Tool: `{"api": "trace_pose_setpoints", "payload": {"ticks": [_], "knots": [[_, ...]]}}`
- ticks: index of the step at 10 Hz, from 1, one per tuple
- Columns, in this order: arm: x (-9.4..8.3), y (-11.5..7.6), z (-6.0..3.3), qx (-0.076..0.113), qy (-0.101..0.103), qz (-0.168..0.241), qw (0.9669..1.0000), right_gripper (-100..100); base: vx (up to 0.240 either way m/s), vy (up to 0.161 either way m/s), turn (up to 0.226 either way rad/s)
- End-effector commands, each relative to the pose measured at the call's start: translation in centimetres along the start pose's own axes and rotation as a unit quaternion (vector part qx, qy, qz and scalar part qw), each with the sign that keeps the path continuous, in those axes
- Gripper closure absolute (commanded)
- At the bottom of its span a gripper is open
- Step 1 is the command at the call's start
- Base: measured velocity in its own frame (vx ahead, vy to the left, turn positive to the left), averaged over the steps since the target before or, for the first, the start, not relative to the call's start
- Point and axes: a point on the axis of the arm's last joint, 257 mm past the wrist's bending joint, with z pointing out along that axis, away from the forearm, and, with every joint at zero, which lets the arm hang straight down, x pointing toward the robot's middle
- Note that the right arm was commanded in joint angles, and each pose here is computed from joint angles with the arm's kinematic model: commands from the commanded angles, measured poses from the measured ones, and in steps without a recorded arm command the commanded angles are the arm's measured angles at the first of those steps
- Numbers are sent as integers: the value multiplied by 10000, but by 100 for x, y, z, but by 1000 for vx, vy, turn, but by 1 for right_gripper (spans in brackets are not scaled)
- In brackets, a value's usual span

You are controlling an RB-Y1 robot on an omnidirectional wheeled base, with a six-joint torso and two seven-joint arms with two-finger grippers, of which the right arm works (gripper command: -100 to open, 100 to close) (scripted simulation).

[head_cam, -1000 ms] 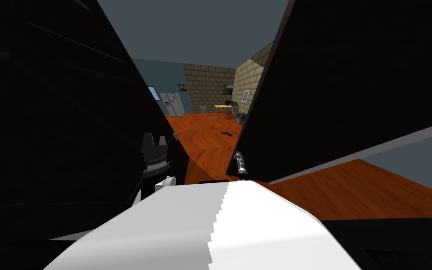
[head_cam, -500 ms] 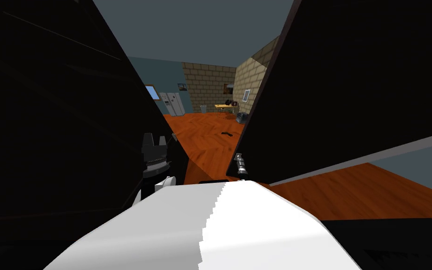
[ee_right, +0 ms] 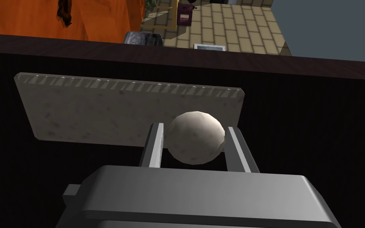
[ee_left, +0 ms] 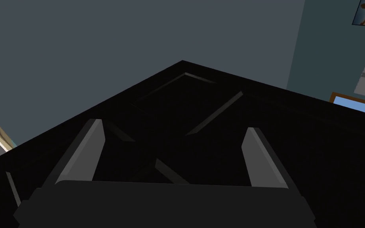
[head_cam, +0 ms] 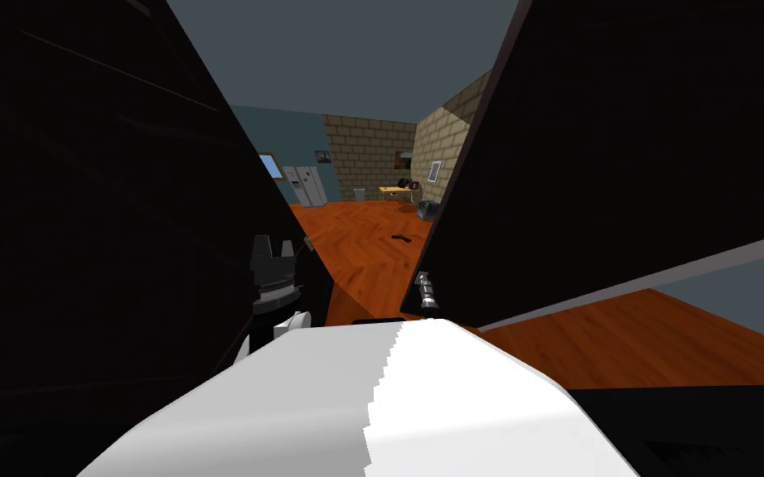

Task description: Push the door open

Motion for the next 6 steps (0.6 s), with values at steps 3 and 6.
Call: {"api": "trace_pose_setpoints", "payload": {"ticks": [3,6], "knots": [[-233,75,45,-82,-185,-82,9998,100,165,21,-38],[-416,90,58,-89,-359,-126,9992,100,188,3,-35]]}}
